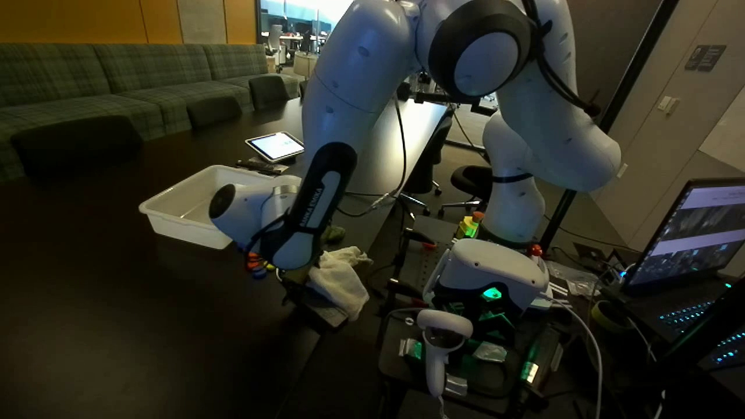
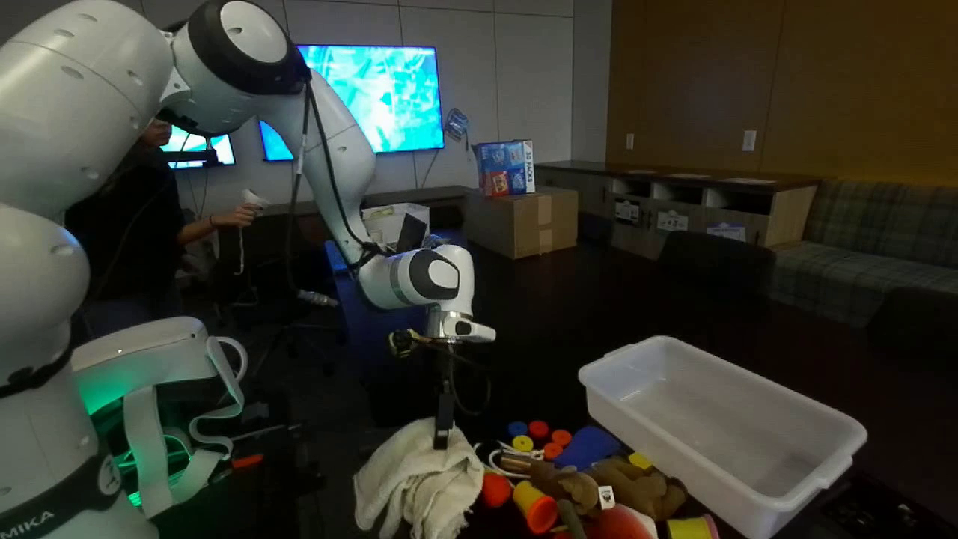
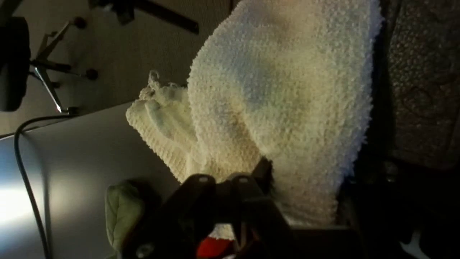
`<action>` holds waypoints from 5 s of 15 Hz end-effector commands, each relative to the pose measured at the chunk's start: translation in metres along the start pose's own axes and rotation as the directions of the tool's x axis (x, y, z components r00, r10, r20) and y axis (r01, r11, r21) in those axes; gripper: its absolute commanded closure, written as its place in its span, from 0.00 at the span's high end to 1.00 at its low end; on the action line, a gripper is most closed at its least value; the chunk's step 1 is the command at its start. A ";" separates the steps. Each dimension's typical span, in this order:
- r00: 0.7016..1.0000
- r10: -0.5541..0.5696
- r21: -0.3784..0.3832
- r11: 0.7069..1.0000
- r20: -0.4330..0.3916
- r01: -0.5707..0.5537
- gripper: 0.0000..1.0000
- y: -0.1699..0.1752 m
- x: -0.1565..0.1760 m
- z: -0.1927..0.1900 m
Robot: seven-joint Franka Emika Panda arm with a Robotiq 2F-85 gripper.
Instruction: Pick up the cloth and move the objects on the table with the cloth, then put the cloth in the box
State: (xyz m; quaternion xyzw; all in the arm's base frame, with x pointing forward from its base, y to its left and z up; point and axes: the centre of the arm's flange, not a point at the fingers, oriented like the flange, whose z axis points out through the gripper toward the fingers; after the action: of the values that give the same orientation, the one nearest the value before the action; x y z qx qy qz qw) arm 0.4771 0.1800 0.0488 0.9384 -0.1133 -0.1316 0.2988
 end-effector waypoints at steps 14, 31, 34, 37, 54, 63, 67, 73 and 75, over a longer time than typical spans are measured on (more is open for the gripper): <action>0.996 -0.009 0.481 0.876 0.093 -0.037 0.16 -0.151 -0.033 -0.205; 0.908 -0.351 0.367 0.832 -0.230 0.415 0.15 0.074 -0.050 -0.181; 0.944 -0.242 0.267 0.916 -0.223 0.298 0.16 0.132 -0.036 -0.141; 0.969 -0.112 0.207 0.965 -0.221 0.159 0.16 0.198 -0.015 -0.099; 0.744 0.545 -0.040 0.796 -0.385 -0.604 0.15 0.282 0.150 0.111; 0.906 0.373 -0.276 0.866 -0.199 -0.417 0.15 0.212 0.131 0.230; 0.964 0.230 -0.331 0.907 -0.130 -0.261 0.15 0.207 0.100 0.229; 0.997 0.059 -0.413 0.910 0.046 -0.035 0.15 0.192 0.060 0.225; 0.994 -0.003 -0.392 0.919 0.108 0.046 0.15 0.180 0.051 0.219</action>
State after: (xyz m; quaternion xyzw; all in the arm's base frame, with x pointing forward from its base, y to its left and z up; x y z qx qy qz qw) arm 0.4488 -0.1195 -0.0180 0.8430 -0.1214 -0.1489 0.5025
